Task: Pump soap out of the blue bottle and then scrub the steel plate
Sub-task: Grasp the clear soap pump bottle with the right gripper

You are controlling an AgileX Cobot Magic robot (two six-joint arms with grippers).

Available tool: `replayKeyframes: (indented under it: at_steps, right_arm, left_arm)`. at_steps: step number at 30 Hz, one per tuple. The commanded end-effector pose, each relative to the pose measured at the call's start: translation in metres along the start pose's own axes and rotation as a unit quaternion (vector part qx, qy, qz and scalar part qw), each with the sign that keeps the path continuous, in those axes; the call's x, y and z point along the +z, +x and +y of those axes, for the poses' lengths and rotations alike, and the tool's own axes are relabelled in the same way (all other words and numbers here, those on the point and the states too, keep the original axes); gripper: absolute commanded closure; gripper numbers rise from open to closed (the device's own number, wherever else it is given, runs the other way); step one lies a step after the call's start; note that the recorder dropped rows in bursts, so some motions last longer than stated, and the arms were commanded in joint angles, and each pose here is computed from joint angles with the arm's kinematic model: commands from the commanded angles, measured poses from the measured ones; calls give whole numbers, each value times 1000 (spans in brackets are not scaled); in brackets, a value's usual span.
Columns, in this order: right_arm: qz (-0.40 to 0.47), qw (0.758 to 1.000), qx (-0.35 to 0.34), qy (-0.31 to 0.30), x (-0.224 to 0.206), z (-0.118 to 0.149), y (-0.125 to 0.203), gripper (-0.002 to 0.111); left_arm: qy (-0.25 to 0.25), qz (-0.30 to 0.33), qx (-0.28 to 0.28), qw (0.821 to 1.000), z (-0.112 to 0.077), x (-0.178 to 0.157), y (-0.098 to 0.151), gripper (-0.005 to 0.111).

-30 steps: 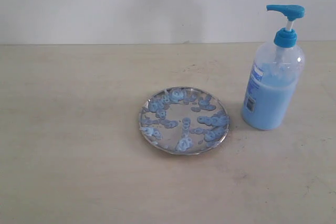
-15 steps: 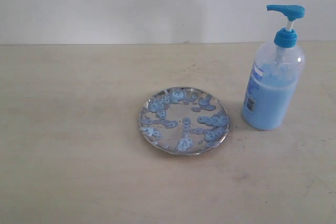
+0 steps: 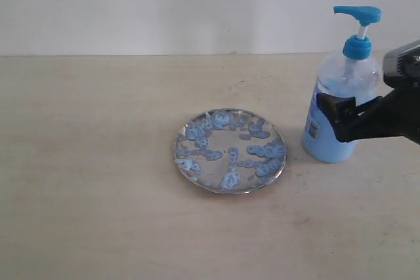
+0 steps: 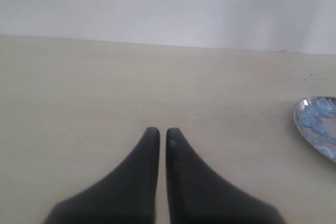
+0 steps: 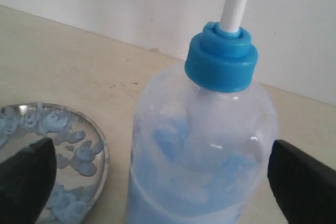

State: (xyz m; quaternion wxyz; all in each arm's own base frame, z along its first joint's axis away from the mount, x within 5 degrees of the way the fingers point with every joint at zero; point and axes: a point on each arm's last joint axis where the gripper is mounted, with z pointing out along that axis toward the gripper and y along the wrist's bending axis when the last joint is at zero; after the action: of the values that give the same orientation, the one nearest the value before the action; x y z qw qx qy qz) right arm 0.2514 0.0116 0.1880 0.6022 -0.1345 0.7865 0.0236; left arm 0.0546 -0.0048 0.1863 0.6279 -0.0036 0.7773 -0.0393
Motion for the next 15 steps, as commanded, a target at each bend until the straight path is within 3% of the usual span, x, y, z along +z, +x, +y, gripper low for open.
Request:
replayKeyframes:
  at_steps: [1, 15]
  right_arm:
    - [3, 999, -38, -8, 32, -5, 7, 3]
    - [25, 999, -15, -12, 102, -12, 56, 3]
  left_arm:
    - [-1, -7, 1, 1000, 0, 0, -1, 103]
    - [-1, -7, 1, 1000, 0, 0, -1, 103]
